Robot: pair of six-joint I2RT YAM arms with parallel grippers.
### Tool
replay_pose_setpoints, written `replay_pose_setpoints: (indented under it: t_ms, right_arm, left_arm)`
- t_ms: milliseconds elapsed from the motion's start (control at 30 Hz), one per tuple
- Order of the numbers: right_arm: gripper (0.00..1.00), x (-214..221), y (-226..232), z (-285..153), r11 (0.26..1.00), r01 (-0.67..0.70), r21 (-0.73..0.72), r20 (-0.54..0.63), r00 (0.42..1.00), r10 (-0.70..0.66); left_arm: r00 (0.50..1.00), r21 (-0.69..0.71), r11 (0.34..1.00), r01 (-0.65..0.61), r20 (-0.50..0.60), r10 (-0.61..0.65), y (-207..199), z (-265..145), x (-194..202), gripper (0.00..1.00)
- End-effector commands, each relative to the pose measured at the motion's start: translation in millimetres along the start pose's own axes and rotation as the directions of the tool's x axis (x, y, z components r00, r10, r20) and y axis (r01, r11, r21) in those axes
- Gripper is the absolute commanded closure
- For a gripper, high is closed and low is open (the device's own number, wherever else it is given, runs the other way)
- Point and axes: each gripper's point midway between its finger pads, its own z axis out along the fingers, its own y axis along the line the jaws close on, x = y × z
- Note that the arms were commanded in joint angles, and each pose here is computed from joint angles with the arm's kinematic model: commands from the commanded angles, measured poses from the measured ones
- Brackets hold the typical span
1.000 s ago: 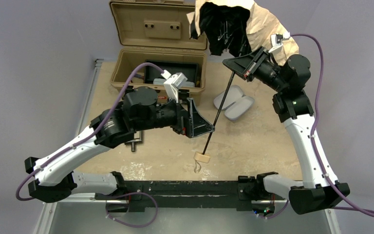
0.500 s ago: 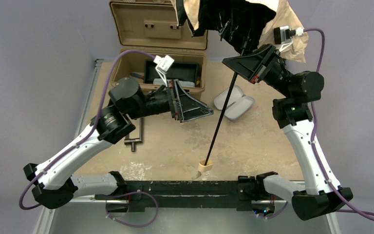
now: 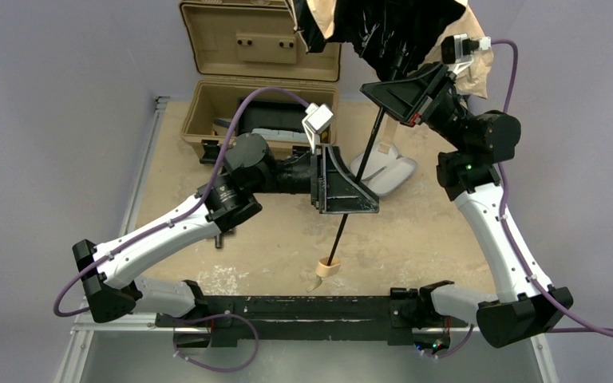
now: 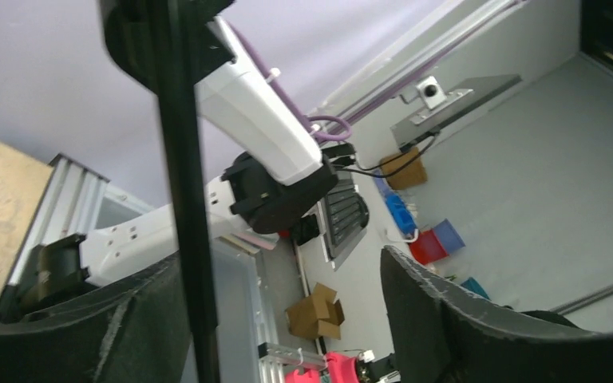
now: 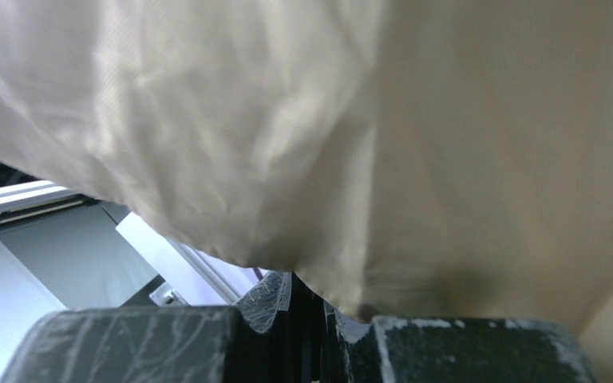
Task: Open the umbrella
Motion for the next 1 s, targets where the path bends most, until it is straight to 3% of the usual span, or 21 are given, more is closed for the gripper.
replay_pose_setpoints:
  t_ms: [0, 133, 200, 267, 300, 533, 567, 600, 633, 700, 800, 967]
  right_arm:
    - [1.0, -4, 53, -2, 0.985, 0.093, -0.143, 0.054, 0.995, -0.086]
    - [1.0, 0, 53, -6, 0.987, 0.066, -0.148, 0.053, 0.997, -0.058]
    - [1.0, 2, 54, -7, 0.987, 0.06, -0.15, 0.047, 0.997, -0.053]
    - [1.0, 4, 55, -8, 0.987, 0.056, -0.153, 0.043, 0.998, -0.05]
    - [1.0, 6, 56, -10, 0.986, 0.055, -0.159, 0.041, 0.998, -0.049]
    - [0.99, 14, 45, -11, 0.989, 0.074, -0.128, 0.003, 0.997, -0.075]
    - [0.87, 15, 39, -10, 0.992, 0.075, -0.097, -0.014, 0.997, -0.077]
    - [0.63, 14, 31, -8, 0.994, 0.089, -0.061, -0.017, 0.996, -0.09]
    - [0.46, 12, 25, -6, 0.994, 0.103, -0.024, -0.018, 0.994, -0.103]
    - [0.23, 8, 9, -5, 0.992, 0.112, 0.058, -0.018, 0.994, -0.111]
    - [0.08, 7, -16, -7, 0.978, 0.104, 0.18, -0.023, 0.995, -0.101]
    - [0.02, 5, -68, -22, 0.898, 0.099, 0.429, -0.031, 0.995, -0.095]
  left_arm:
    - [0.995, 0.154, 0.986, -0.062, 0.092, 0.048, -34, 4, -18, 0.29]
    - [0.992, 0.146, 0.987, -0.063, 0.115, 0.046, -30, 12, -27, 0.5]
    - [0.993, 0.148, 0.988, -0.052, 0.112, 0.036, -28, 16, -28, 0.7]
    - [0.994, 0.132, 0.991, -0.031, 0.111, 0.017, -24, 19, -30, 0.95]
    - [0.993, 0.107, 0.994, -0.017, 0.12, 0.004, -20, 19, -32, 1.0]
    - [0.989, -0.192, 0.981, -0.001, 0.146, 0.03, 12, 0, -34, 1.0]
    - [0.989, -0.249, 0.968, 0.001, 0.143, 0.036, 17, -6, -33, 1.0]
    - [0.99, -0.31, 0.951, 0.007, 0.134, 0.036, 24, -14, -30, 1.0]
    - [0.99, -0.35, 0.937, 0.002, 0.131, 0.047, 27, -20, -29, 1.0]
    - [0.989, -0.427, 0.904, -0.026, 0.122, 0.086, 33, -33, -29, 1.0]
    - [0.985, -0.532, 0.845, -0.055, 0.109, 0.133, 40, -52, -31, 1.0]
    - [0.979, -0.686, 0.719, -0.116, 0.045, 0.201, 48, -79, -38, 1.0]
